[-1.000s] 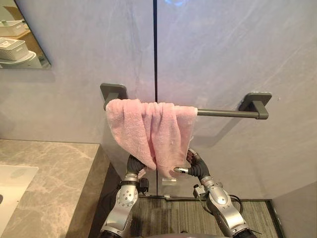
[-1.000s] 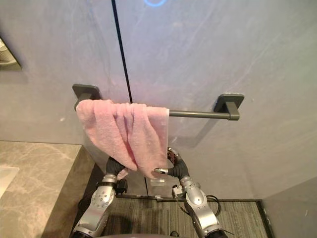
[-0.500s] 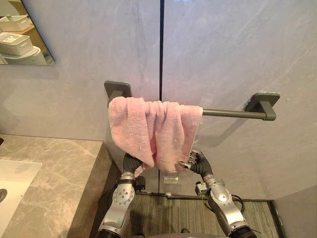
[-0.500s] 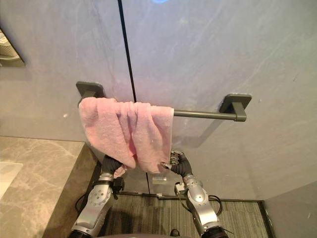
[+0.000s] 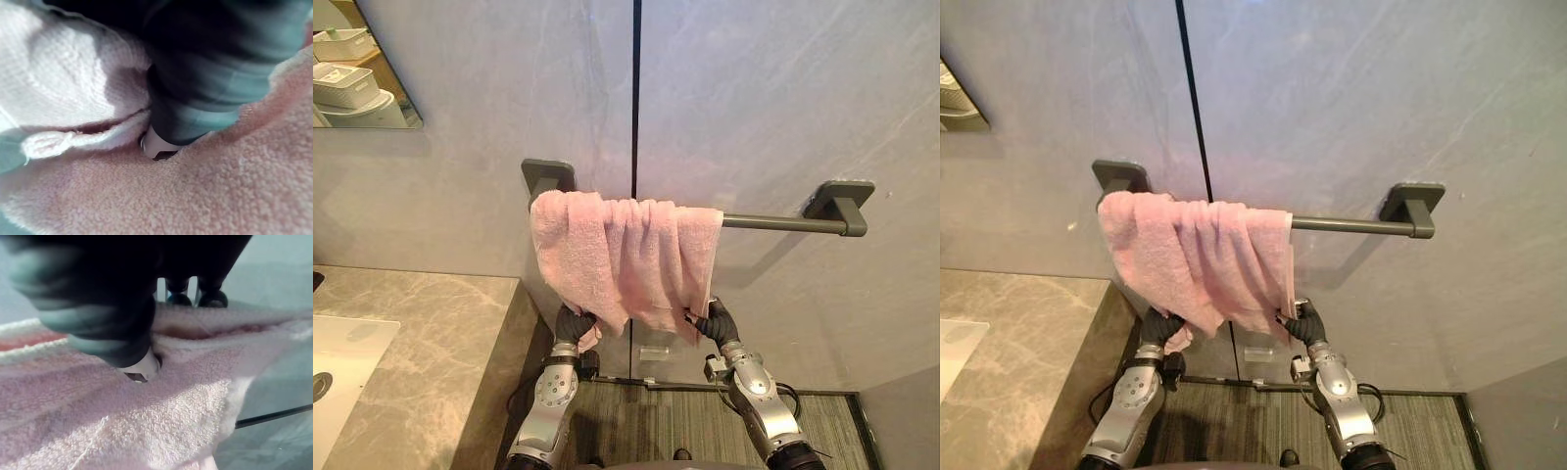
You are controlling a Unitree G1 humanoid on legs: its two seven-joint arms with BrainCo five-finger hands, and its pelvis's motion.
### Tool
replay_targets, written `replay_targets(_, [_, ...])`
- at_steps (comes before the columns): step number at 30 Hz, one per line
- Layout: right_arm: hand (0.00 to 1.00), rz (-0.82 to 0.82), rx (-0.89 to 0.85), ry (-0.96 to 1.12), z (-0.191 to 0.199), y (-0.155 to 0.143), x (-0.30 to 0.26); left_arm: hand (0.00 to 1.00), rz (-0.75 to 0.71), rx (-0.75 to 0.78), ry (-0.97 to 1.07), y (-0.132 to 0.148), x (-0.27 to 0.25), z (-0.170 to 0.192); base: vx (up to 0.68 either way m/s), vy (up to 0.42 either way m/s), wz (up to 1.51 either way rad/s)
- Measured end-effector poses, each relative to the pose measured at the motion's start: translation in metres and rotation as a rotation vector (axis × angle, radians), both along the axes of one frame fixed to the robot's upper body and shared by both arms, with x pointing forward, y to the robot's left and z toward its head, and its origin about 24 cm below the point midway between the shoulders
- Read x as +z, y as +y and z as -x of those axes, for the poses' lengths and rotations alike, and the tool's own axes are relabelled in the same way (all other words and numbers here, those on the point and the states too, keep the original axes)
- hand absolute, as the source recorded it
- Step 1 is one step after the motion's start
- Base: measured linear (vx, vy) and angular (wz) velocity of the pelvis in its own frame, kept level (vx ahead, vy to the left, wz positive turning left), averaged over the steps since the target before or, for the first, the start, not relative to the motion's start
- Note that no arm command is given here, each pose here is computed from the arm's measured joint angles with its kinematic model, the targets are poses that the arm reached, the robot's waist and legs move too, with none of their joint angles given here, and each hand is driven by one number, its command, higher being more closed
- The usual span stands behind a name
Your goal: Organize washtable
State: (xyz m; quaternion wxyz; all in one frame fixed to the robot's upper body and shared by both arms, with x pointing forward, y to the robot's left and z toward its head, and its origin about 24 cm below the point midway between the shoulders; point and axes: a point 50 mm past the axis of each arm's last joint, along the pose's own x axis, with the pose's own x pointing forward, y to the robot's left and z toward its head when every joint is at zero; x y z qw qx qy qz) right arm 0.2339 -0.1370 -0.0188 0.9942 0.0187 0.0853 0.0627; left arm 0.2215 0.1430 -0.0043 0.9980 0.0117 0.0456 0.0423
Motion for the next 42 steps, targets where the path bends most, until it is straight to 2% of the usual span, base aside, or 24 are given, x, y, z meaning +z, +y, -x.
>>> replay_targets(5, [1.00,-0.012,-0.015,-0.002,-0.001,-0.001,0.000,1.00,0.001,0.001,0.001,0.001,0.000,0.000,-0.04,-0.014,-0.01])
replay_targets(15, [1.00,-0.090,-0.147,-0.083,0.003,-0.022,0.019,1.00,0.061,-0.034,-0.039,-0.014,0.009,-0.002,-0.02,-0.016,-0.05])
replay_targets(31, [1.00,-0.187,-0.260,-0.171,0.009,-0.031,0.036,1.00,0.114,-0.058,-0.094,-0.024,0.022,-0.005,-0.01,-0.005,-0.02])
replay_targets(42, [1.00,-0.179,-0.305,-0.075,0.022,-0.037,0.014,1.00,0.119,-0.102,-0.083,-0.031,0.020,-0.004,-0.02,-0.012,-0.03])
